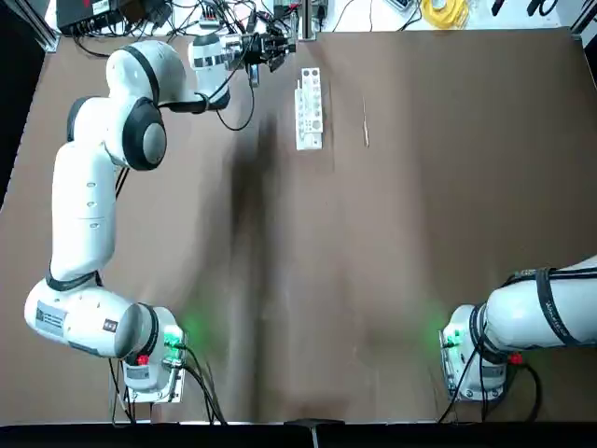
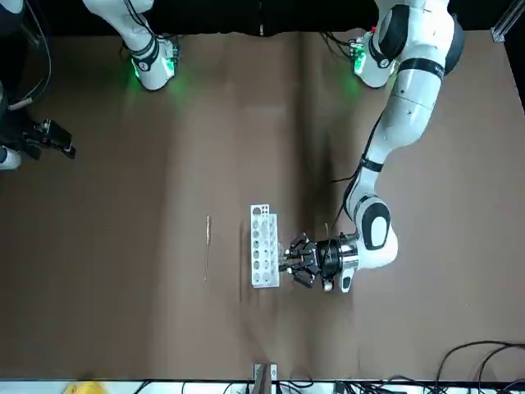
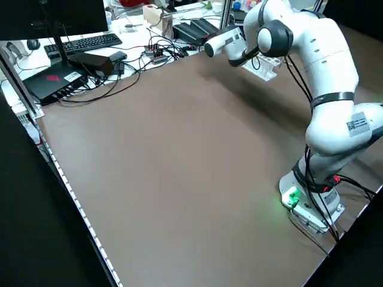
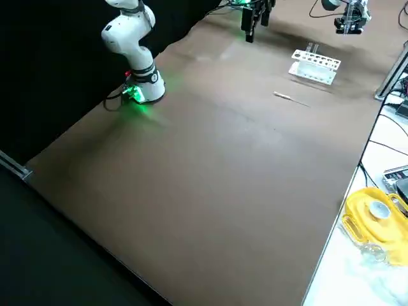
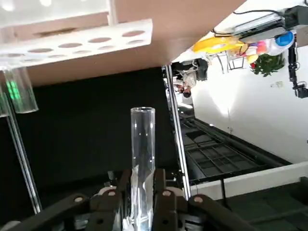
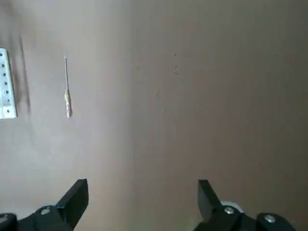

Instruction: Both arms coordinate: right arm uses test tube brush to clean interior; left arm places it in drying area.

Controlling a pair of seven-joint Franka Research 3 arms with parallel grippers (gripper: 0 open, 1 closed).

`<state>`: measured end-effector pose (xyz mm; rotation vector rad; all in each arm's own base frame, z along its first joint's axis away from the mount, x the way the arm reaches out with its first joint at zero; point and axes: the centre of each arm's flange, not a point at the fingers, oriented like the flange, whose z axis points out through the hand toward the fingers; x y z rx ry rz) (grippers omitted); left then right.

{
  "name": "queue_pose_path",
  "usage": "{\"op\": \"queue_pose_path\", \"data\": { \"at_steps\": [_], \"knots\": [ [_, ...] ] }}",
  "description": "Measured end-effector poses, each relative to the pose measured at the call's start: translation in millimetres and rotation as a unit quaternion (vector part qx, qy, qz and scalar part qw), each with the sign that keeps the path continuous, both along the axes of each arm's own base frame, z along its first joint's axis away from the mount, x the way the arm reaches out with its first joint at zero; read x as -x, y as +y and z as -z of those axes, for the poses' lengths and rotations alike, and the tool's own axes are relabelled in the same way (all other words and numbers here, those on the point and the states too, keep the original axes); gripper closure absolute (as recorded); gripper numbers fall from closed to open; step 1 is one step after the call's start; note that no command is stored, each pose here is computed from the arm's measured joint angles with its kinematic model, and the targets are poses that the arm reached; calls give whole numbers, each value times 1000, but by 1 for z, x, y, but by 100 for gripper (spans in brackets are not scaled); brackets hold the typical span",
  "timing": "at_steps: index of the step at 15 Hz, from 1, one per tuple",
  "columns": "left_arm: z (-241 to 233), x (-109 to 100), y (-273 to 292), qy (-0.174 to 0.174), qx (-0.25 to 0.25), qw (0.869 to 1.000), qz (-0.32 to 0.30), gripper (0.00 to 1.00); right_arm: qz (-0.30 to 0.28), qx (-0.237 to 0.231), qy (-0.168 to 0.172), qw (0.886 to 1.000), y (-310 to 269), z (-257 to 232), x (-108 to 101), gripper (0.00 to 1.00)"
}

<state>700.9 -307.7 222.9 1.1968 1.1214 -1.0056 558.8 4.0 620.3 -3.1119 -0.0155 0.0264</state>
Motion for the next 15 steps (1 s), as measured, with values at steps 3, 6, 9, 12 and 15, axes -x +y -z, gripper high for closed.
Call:
{"op": "queue_pose_path", "data": {
  "at_steps": [3,6,9,12,15],
  "knots": [
    [1,0,0,5,7,1000,-6,77,0,0,0,1000,0,0,0,0],
    [9,1,-4,15,16,1000,-12,77,0,0,1,1000,0,1,0,0],
    [18,1,-4,26,21,999,-27,77,0,0,1,1000,0,1,0,0],
    [32,-1,2,34,11,998,-42,77,0,0,2,1000,0,1,0,0],
    [49,-4,1,41,28,997,-62,77,0,0,3,1000,0,2,-1,0]
  ]
}}
